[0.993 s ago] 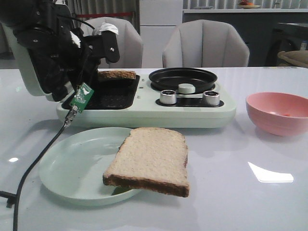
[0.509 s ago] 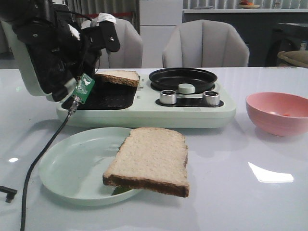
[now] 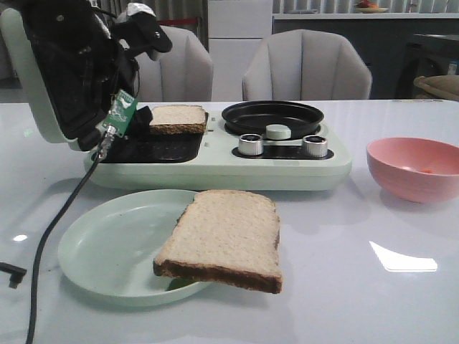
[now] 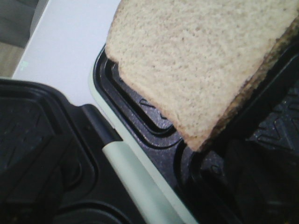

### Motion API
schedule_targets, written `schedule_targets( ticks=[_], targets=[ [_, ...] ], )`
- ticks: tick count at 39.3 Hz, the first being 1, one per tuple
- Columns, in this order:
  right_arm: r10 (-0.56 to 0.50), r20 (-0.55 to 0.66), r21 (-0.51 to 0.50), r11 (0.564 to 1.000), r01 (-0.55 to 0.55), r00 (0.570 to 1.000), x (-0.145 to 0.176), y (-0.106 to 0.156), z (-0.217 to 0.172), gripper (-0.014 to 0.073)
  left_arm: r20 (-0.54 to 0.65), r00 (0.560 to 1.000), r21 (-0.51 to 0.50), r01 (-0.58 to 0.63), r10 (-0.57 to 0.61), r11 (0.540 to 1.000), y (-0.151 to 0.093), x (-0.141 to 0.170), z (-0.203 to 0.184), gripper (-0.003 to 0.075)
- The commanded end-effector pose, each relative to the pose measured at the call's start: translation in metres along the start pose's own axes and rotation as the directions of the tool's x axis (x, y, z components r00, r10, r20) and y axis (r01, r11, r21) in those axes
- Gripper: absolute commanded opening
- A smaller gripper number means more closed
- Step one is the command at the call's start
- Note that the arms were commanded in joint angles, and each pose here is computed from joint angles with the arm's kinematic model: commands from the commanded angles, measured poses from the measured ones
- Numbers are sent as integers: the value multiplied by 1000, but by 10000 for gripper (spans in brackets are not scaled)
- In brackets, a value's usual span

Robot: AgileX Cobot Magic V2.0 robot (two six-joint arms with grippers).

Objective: Make breakfast with bread and shrimp

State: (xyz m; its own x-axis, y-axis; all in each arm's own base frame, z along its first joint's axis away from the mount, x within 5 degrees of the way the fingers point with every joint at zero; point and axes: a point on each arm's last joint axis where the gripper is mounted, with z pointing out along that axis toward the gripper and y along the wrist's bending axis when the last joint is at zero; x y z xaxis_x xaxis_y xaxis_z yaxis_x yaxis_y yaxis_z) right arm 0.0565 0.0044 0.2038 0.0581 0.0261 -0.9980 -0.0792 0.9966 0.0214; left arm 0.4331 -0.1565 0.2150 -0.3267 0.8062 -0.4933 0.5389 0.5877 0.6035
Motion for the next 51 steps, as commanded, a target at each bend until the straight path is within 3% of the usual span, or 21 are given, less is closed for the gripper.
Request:
schedule_targets(
  ticks=[1, 17, 31, 38, 44, 51],
  targets=[
    [-11, 116, 4, 1000, 10, 993, -14, 0, -3, 132, 86, 993, -51, 80, -76, 995, 27, -23, -43, 670],
    [-11, 116, 4, 1000, 10, 993, -14, 0, -3, 132, 205, 941, -66, 288, -269, 955, 64, -42, -153, 670],
    [-11, 116, 4, 1000, 10, 993, -14, 0, -3, 132, 319, 821, 26, 492, -474, 870, 86, -21, -263, 646],
    [-11, 116, 4, 1000, 10, 993, -14, 0, -3, 132, 380, 800, 57, 482, -465, 874, 73, 12, -284, 573],
    [-11, 116, 4, 1000, 10, 993, -14, 0, -3, 132, 431, 732, 79, 552, -527, 830, 57, 47, -301, 536],
    [-11, 116, 4, 1000, 10, 993, -14, 0, -3, 132, 423, 716, 78, 582, -556, 809, 36, 81, -321, 531]
  ],
)
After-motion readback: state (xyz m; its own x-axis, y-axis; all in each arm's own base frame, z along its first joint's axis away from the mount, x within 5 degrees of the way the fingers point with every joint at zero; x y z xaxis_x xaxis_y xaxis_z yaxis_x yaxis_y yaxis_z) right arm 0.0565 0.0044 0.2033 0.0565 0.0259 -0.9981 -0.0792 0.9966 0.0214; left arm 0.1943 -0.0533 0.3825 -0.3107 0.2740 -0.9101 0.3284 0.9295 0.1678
